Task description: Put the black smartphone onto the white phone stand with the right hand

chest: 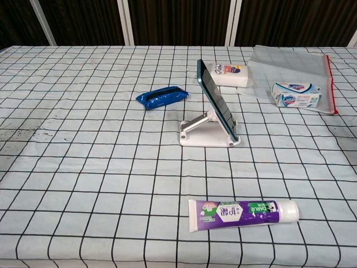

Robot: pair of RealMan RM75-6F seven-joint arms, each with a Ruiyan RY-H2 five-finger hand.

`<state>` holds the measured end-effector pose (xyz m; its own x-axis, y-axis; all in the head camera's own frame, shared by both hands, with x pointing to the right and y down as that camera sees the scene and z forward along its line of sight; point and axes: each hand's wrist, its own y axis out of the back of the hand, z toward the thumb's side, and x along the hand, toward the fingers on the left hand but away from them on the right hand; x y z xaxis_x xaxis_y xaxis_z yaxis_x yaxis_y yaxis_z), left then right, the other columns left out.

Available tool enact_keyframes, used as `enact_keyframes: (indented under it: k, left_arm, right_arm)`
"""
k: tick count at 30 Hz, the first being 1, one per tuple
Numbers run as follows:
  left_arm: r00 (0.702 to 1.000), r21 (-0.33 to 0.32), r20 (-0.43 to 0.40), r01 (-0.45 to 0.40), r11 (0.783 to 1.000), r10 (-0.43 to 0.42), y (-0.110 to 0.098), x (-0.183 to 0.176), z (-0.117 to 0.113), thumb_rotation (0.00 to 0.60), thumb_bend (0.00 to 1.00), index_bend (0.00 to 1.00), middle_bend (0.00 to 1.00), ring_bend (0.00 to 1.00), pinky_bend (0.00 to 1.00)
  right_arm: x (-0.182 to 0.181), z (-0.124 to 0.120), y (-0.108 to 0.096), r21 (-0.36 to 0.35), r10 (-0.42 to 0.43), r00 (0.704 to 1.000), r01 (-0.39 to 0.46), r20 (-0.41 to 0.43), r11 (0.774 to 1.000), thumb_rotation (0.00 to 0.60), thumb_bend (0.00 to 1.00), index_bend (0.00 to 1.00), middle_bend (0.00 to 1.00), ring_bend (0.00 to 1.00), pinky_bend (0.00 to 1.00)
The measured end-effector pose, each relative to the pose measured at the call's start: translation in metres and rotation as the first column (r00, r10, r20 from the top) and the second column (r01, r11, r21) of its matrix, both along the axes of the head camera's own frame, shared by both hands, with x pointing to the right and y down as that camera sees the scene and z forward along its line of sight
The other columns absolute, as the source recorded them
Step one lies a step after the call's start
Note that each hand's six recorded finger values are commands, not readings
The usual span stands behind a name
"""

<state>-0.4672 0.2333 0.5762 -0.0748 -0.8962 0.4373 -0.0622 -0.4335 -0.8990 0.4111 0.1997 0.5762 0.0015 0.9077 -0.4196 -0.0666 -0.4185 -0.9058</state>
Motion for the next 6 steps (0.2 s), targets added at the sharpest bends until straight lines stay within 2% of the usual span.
enact_keyframes:
  k: [6]
  left_arm:
    - [1.000,0.002,-0.002,-0.010,1.000,0.010,0.0015,0.0018,-0.0010,0.600,0.00,0.00,0.00,0.00,0.00]
  right_arm:
    - [0.0079,0.0013,-0.0011,0.028,0.053,0.998,-0.053,-0.019,0.998,0.600,0.00,0.00,0.00,0.00,0.14]
